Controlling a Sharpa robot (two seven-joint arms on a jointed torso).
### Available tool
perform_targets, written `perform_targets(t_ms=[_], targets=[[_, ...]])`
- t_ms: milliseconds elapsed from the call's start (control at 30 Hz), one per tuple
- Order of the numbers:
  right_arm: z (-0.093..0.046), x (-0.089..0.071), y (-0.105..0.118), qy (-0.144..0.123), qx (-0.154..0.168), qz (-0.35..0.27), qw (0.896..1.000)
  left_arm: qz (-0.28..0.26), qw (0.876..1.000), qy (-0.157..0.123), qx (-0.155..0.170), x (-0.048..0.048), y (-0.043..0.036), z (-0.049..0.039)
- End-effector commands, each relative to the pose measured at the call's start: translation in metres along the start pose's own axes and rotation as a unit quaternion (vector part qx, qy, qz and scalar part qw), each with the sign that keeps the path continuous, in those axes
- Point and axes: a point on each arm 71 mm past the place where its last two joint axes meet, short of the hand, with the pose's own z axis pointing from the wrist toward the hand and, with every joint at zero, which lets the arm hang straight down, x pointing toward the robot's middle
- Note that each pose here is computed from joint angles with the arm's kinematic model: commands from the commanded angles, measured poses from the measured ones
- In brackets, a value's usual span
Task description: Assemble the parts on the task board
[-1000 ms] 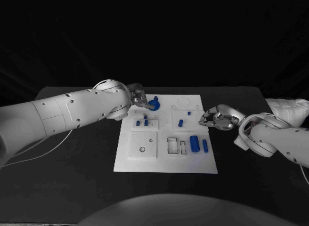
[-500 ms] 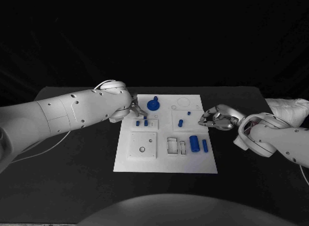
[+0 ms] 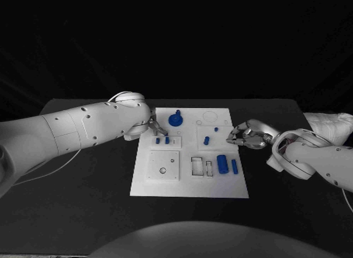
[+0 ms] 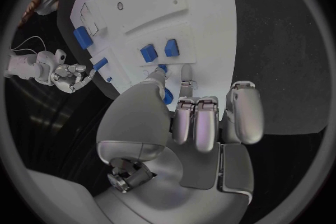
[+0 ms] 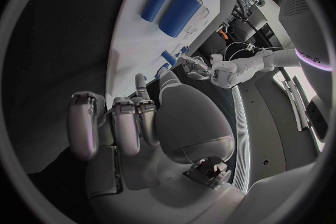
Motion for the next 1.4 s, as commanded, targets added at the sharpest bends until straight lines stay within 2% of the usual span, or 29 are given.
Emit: perform_targets(t_ms=[33,267,667,1400], targets=[[0.0,0.002,0.0,0.008,-0.003,-0.001,1.0,-0.023,0.999,0.023,0.022,0.004,-0.0053,-0.0012],[0.0,0.002,0.0,0.009,-0.001,-0.001,1.0,-0.05,0.997,0.038,0.045,0.0066,-0.0095,-0.0016],[0.0,0.003,0.0,0.009,-0.001,0.0,1.0,-0.059,0.996,0.048,0.056,0.0081,-0.0139,0.0002],[0.0,0.002,-0.001,0.008,-0.001,0.0,1.0,-0.07,0.994,0.037,0.075,0.0085,-0.0297,0.0009]])
